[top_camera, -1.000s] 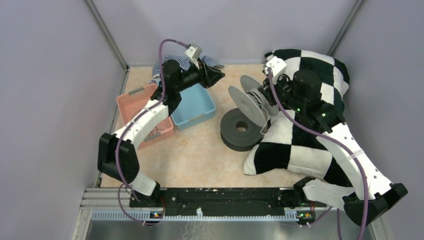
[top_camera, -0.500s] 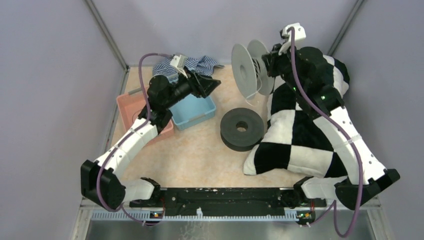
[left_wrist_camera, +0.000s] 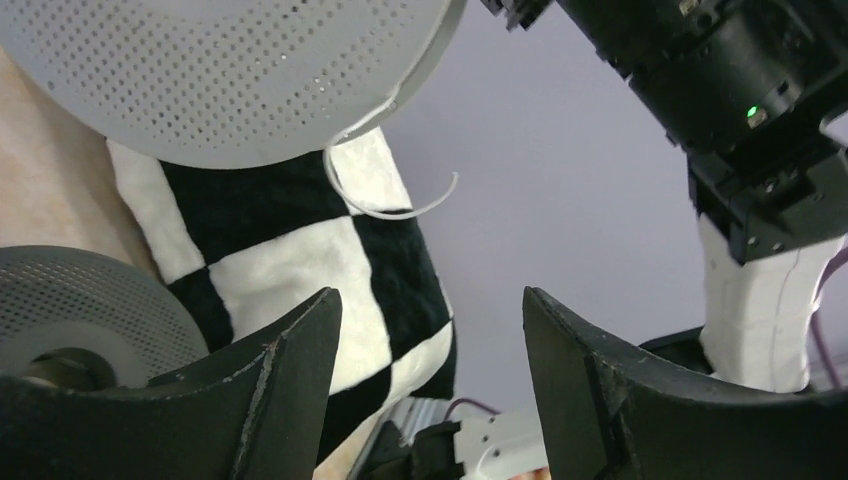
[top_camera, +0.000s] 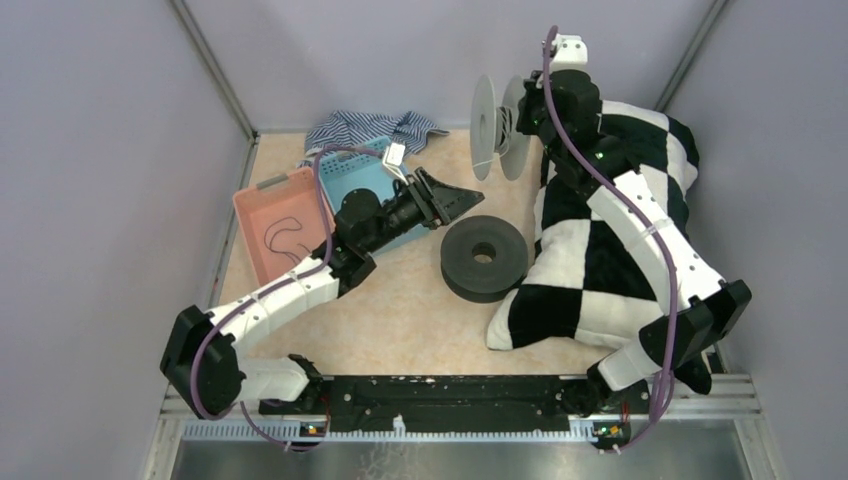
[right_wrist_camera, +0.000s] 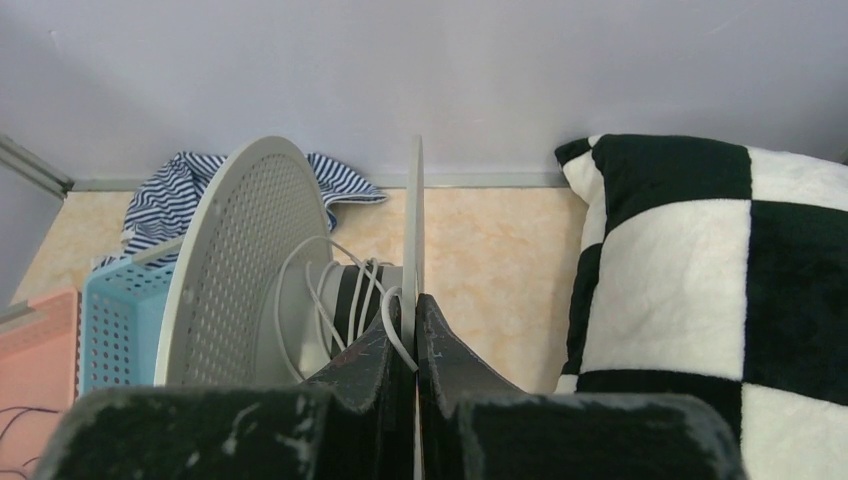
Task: Wrap the cables
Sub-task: Wrap the cable around the cable reel.
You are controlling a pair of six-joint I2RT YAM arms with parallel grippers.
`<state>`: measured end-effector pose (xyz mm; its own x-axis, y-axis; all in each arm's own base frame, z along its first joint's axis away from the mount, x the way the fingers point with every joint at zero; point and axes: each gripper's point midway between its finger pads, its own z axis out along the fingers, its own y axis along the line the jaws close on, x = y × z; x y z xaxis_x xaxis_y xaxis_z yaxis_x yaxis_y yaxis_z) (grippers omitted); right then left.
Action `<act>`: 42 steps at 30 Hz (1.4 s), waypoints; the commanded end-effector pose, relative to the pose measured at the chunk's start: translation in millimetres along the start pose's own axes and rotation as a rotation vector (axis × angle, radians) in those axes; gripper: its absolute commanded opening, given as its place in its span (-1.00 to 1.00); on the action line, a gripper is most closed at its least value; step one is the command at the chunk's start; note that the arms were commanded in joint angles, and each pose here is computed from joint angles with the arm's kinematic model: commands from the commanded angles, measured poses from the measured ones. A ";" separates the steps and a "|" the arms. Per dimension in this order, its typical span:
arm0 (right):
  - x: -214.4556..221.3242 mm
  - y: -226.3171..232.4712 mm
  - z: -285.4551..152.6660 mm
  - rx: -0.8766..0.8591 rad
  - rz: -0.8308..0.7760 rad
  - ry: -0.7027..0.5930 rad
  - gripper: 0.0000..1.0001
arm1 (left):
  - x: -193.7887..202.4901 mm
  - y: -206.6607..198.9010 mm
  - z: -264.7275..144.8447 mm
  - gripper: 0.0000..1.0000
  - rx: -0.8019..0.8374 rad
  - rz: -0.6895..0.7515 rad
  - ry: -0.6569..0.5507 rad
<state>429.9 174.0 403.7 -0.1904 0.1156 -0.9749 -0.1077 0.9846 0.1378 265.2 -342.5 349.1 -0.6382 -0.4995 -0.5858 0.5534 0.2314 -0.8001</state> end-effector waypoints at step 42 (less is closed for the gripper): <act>-67.5 4.0 -33.1 -0.054 0.106 -0.203 -1.00 | -28.0 -5.4 43.8 -0.78 0.150 -0.260 -0.186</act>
<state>423.5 174.9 419.6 -0.1553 0.1579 -0.9752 -0.1283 0.9756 0.1784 312.8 -366.9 339.8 -0.6857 -0.6615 -0.3037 0.3789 0.0319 -0.9249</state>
